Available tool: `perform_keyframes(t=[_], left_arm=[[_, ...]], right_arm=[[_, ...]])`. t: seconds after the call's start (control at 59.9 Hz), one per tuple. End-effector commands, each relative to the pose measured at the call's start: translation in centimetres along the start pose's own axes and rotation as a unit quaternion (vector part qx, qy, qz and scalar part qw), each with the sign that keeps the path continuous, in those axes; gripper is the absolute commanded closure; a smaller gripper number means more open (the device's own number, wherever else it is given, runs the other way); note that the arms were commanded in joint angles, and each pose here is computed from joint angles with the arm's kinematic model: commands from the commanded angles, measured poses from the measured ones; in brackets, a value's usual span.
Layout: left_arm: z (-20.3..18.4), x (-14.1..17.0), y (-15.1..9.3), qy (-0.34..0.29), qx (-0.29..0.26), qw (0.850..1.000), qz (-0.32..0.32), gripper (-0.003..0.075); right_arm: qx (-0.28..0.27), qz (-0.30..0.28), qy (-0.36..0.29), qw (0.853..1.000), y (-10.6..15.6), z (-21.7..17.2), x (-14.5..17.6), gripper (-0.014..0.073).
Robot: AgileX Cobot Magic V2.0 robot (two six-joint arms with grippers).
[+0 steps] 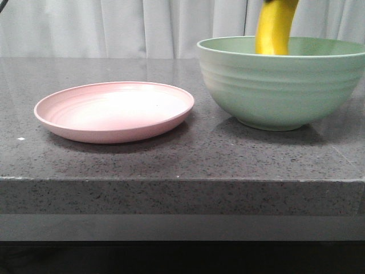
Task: Transfer banana from pink plate to green bowl
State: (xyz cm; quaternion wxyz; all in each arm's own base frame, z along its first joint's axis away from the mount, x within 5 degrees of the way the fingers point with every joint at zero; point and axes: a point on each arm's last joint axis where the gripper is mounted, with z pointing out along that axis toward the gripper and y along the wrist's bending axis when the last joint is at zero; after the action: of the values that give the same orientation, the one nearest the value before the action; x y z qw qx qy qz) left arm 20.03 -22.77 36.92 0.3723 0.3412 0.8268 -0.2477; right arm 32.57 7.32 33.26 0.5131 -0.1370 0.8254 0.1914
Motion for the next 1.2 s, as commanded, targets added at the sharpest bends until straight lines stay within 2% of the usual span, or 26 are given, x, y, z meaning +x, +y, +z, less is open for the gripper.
perform_keyframes(t=[0.0,0.15,0.3,0.384,0.467,0.834,0.934,1.018,1.118,1.185], left_arm=[[-1.9,-1.6,-0.7,-0.063,0.009,0.998,-0.002,0.0187],[-1.9,-1.6,-0.7,-0.063,0.009,0.998,-0.002,0.0187],[-1.9,-1.6,-0.7,-0.063,0.009,0.998,-0.002,0.0187],[-1.9,-1.6,-0.7,-0.063,0.009,0.998,-0.002,0.0187],[-1.9,-1.6,-0.7,-0.063,0.009,0.998,-0.002,0.0187],[-1.9,-1.6,-0.7,-0.064,0.01,0.998,-0.004,0.0187],[-1.9,-1.6,-0.7,-0.064,0.01,0.998,-0.004,0.0188],[-1.9,-1.6,-0.7,-0.064,0.01,0.998,-0.004,0.0204],[-1.9,-1.6,-0.7,-0.064,0.01,0.998,-0.004,0.0319],[-1.9,-1.6,-0.7,-0.064,0.01,0.998,-0.004,0.0412]], right_arm=[[-0.012,-0.001,-0.014,1.0,0.2,-0.2,-1.1,0.0463],[-0.019,0.003,0.003,1.0,0.0,0.6,-0.5,0.0422],[-0.022,0.004,0.005,1.0,0.0,0.6,-0.4,0.0253],[-0.024,0.004,0.006,1.0,0.1,0.6,-0.4,0.0192],[-0.025,0.004,0.007,1.0,0.1,0.6,-0.4,0.017],[-0.032,0.0,0.004,0.999,0.4,0.1,-0.6,0.0171],[-0.037,-0.012,-0.013,0.999,1.1,-1.3,-1.5,0.0228],[-0.04,-0.019,-0.027,0.999,1.6,-2.4,-2.0,0.0368],[-0.041,-0.026,-0.041,0.998,2.0,-3.5,-2.6,0.0585],[-0.041,-0.028,-0.047,0.998,2.1,-3.9,-2.8,0.0664]])
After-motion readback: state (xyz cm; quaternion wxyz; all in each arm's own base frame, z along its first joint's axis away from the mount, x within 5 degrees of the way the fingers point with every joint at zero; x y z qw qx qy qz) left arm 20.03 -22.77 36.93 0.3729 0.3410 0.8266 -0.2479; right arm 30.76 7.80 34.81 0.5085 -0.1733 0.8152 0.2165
